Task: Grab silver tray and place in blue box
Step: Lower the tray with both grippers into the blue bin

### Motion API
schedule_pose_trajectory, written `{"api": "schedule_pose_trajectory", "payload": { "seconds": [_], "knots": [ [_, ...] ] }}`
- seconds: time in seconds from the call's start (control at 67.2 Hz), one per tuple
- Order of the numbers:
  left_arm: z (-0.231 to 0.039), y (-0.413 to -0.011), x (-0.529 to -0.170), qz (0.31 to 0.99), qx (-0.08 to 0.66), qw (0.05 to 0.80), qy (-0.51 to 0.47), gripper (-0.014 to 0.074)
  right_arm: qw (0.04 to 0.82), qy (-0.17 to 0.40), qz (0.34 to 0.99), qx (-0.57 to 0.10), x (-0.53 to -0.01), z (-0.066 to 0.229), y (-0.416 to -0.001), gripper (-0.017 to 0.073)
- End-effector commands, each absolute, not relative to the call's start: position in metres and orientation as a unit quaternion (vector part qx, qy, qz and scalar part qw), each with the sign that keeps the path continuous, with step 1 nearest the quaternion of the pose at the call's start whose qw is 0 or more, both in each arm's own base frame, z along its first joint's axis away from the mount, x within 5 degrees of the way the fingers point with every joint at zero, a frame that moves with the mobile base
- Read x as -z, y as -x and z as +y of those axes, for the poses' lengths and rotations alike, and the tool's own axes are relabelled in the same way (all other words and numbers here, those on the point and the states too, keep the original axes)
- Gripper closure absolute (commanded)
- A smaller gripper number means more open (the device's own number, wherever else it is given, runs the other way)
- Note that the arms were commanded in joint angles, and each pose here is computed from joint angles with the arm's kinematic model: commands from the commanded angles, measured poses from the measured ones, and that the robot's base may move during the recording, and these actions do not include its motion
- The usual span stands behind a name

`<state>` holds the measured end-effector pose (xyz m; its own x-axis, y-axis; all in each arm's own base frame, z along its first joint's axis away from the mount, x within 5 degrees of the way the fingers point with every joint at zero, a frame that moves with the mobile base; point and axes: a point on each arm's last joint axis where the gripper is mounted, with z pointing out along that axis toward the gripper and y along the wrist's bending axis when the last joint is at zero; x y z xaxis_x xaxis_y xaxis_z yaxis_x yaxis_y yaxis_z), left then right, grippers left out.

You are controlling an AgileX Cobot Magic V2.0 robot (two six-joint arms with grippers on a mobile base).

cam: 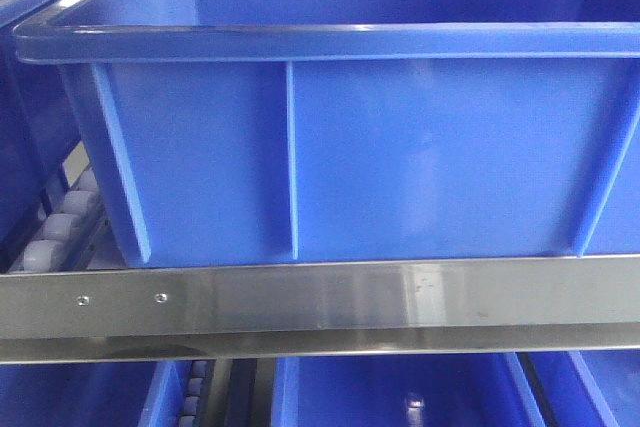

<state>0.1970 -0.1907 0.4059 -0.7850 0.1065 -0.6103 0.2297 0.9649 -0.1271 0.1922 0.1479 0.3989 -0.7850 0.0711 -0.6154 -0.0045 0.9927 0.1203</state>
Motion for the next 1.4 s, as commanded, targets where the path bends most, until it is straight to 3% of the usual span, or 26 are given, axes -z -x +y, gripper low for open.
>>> {"api": "schedule_pose_trajectory", "payload": {
  "seconds": [0.0,0.432,1.147,1.221,1.385],
  "knots": [
    [-0.208,-0.209,-0.437,0.894,0.222,0.376,-0.099,0.0589,0.4,0.014,0.903,-0.157,-0.429,0.16,-0.209,0.0502],
    [-0.211,-0.281,-0.419,0.882,0.223,0.407,-0.084,0.0589,0.381,-0.001,0.91,-0.166,-0.415,0.161,-0.298,0.0502],
    [-0.217,-0.293,-0.406,0.887,0.206,0.404,-0.088,0.0588,0.363,-0.004,0.919,-0.157,-0.401,0.166,-0.307,0.0493],
    [-0.217,-0.293,-0.406,0.887,0.206,0.404,-0.088,0.0588,0.363,-0.004,0.918,-0.157,-0.402,0.166,-0.307,0.0438],
    [-0.216,-0.293,-0.405,0.888,0.204,0.402,-0.088,0.0588,0.364,-0.004,0.918,-0.158,-0.403,0.166,-0.307,0.0193]
  ]
}}
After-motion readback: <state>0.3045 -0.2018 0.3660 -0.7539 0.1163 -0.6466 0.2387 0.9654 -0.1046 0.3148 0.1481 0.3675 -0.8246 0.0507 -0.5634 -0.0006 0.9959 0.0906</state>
